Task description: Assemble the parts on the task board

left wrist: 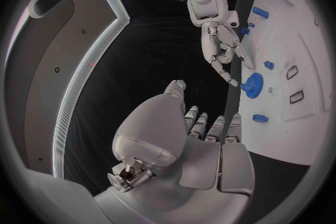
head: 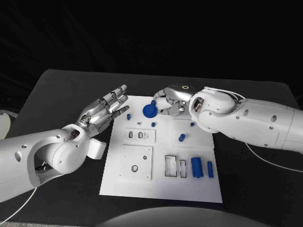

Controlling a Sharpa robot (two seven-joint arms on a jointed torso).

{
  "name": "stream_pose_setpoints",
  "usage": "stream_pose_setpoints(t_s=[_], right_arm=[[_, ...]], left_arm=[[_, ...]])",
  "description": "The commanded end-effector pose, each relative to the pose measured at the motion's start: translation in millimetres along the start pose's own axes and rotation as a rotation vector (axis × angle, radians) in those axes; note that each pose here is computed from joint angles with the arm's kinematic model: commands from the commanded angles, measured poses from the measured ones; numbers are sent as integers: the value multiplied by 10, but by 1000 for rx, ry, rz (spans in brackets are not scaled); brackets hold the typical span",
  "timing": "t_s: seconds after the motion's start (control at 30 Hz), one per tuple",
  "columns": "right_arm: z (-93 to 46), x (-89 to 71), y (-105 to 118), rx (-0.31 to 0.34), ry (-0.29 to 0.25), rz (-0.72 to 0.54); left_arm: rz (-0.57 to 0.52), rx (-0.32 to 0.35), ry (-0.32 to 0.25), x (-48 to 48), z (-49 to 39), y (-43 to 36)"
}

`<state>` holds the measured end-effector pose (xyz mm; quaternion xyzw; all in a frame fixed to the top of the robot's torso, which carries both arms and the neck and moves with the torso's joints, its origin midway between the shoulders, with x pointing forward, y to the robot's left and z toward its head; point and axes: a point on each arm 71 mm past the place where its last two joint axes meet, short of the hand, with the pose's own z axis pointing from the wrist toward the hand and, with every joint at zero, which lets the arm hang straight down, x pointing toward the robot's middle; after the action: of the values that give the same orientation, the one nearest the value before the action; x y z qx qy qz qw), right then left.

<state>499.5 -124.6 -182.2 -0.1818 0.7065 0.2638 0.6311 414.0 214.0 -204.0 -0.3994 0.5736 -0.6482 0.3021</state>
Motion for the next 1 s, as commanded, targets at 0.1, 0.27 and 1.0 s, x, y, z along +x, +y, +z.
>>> stream_pose_setpoints(t_s=[0.1,0.27,1.0], right_arm=[[-47,12,5,-31,3,15],[-102,-1,-24,-30,-16,20],[-1070,-383,-856,188,-68,26]], left_arm=[[-14,6,20,19,2,-6],[-15,9,22,22,4,-7],[-8,15,18,10,-22,-15]])
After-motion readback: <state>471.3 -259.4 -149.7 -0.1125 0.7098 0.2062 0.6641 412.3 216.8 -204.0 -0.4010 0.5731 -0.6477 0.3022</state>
